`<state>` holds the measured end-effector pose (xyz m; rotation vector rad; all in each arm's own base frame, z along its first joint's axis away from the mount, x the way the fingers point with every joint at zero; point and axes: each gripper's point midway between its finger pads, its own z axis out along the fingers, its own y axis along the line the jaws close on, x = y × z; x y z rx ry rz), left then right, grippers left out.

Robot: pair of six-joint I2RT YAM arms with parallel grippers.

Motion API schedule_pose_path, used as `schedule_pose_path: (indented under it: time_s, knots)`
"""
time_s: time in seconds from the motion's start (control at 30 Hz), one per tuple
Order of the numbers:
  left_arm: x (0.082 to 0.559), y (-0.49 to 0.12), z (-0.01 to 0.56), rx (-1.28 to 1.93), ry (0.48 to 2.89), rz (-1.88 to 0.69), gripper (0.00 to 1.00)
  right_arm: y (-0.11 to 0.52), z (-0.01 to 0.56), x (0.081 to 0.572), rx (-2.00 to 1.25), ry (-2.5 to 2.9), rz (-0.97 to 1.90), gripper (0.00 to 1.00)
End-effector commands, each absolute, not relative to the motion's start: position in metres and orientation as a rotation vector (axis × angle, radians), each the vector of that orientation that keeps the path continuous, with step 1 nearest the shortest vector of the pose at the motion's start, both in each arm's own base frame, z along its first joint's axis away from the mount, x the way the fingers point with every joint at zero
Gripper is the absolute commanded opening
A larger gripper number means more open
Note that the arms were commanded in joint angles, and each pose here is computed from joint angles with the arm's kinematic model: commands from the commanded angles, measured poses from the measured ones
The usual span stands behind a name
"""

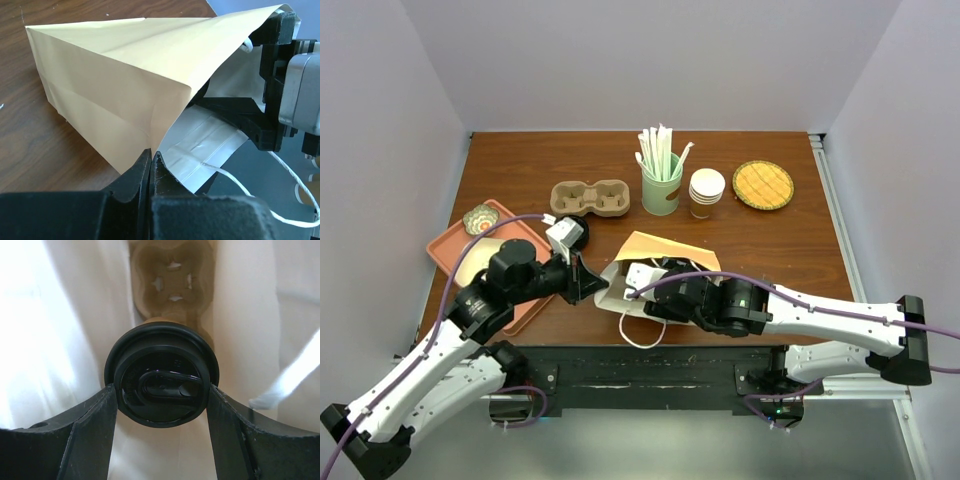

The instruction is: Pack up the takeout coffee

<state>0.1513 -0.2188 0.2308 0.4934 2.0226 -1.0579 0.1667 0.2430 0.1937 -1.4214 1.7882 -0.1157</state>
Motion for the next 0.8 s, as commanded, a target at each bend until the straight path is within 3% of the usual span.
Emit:
schedule_pose_path:
  time_s: [0.0,0.53,0.7,0.77]
  knots:
    - [0.148,-0.225,0.245,0.496,1.949,-1.12,0.0,0.228,0.195,0.172,-1.389,1.798,-0.196,0.41]
    - [0.129,-0.228,0.249,0.46,1.952,-1.22,0.0,0.209,0.178,0.177,-1.388,1.82,-0.3,0.42]
    - [0.115,-0.223,0.243,0.45,1.959,-1.271,0.13,0.204,0.176,0.18,-1.353,1.822,-0.291,0.42]
    - [0.114,-0.221,0.241,0.454,1.968,-1.258,0.28,0.205,0.175,0.18,-1.359,1.817,-0.275,0.42]
